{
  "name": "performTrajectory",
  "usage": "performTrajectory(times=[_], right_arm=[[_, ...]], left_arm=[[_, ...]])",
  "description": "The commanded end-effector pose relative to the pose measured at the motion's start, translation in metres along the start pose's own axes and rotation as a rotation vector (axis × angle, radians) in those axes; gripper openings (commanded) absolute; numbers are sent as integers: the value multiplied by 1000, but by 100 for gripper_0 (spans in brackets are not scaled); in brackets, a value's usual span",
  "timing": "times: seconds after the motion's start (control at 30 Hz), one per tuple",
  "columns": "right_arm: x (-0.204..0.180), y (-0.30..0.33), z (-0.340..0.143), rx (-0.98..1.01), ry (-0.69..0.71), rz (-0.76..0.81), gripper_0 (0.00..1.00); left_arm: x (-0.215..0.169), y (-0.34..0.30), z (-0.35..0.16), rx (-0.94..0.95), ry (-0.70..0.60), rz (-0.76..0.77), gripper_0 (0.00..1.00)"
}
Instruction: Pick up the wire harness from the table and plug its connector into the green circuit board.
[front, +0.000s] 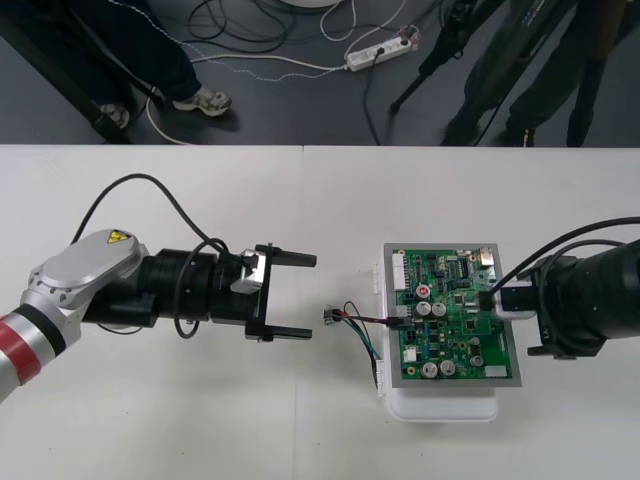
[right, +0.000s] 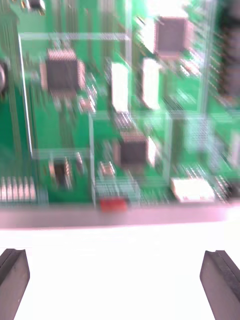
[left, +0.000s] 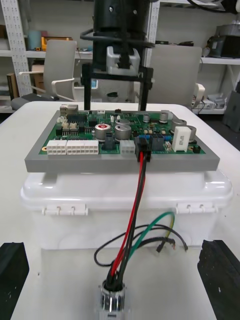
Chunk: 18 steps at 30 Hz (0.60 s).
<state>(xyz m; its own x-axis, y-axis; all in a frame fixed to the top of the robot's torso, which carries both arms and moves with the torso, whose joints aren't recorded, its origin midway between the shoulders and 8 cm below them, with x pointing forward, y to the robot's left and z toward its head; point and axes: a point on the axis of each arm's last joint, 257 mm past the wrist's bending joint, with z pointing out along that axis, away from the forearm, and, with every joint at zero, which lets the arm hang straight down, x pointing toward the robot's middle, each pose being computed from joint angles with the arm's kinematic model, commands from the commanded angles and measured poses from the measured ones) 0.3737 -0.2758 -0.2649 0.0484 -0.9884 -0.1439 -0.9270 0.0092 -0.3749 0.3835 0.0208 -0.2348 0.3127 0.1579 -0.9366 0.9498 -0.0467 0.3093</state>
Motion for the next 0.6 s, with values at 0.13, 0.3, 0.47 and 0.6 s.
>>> performTrajectory(times=[0.13, 0.3, 0.47, 0.6], right_arm=[[50, -39, -44, 49, 6, -69, 100], [62, -55, -63, 74, -42, -67, 100], [59, -65, -84, 103, -107, -57, 100], [47, -68, -98, 105, -211, -15, 100]], left_arm=[[-8, -6, -53, 28, 22, 94, 100], [-10, -14, -83, 52, 49, 65, 100], [-21, -16, -115, 52, 102, 79, 100], [-33, -23, -130, 53, 133, 65, 100]])
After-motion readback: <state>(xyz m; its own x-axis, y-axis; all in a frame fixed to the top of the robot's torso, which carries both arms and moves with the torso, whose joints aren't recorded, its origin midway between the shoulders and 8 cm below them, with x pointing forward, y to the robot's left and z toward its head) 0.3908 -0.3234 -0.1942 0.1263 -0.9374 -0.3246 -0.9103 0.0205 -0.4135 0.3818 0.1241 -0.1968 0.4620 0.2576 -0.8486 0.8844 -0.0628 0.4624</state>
